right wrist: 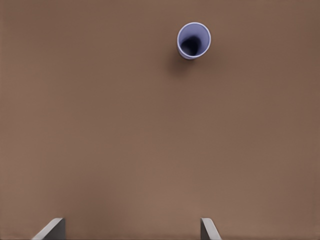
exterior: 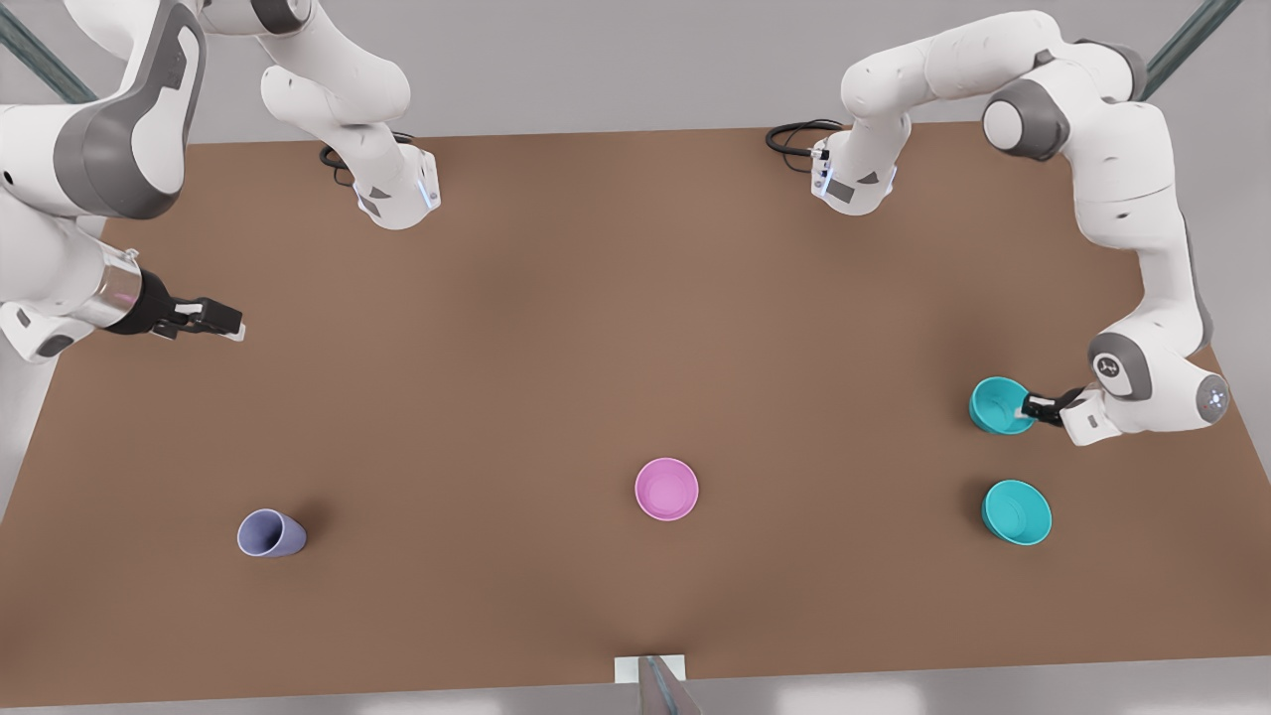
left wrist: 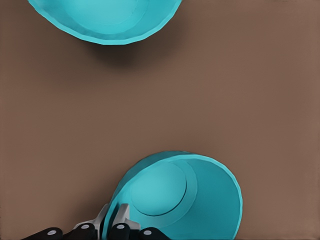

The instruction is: Stack the blue bowl on the pink bowl

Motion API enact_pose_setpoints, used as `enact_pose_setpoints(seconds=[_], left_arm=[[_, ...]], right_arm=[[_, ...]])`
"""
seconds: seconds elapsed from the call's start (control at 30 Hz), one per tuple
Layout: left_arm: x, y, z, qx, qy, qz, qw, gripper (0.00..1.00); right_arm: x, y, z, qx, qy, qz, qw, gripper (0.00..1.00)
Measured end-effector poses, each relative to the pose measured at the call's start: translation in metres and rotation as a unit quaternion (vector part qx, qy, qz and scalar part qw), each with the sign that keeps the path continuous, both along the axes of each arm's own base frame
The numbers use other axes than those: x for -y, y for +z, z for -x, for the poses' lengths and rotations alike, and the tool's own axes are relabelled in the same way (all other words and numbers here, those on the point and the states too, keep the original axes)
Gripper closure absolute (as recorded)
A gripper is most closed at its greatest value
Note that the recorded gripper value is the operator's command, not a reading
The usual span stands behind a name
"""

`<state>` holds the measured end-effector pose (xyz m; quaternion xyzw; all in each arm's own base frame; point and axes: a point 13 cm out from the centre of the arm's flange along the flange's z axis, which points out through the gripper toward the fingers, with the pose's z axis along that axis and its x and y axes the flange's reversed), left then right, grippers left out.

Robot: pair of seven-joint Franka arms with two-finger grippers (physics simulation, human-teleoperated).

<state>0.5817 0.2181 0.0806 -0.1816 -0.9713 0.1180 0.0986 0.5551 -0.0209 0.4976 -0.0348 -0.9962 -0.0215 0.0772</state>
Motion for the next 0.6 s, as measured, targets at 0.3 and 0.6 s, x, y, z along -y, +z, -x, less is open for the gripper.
enact_pose_setpoints(seconds=[0.3,0.6], left_arm=[[0.378,0.097,-0.048,0.009,-0.184,-0.002,0.983,0.79],[0.623,0.092,-0.076,0.071,-0.091,-0.011,0.993,0.79]], right_arm=[[0.005,-0.014,-0.004,-0.012,0.021,-0.002,1.000,0.00],[0.021,-0.012,-0.014,0.012,0.028,0.006,1.000,0.00]])
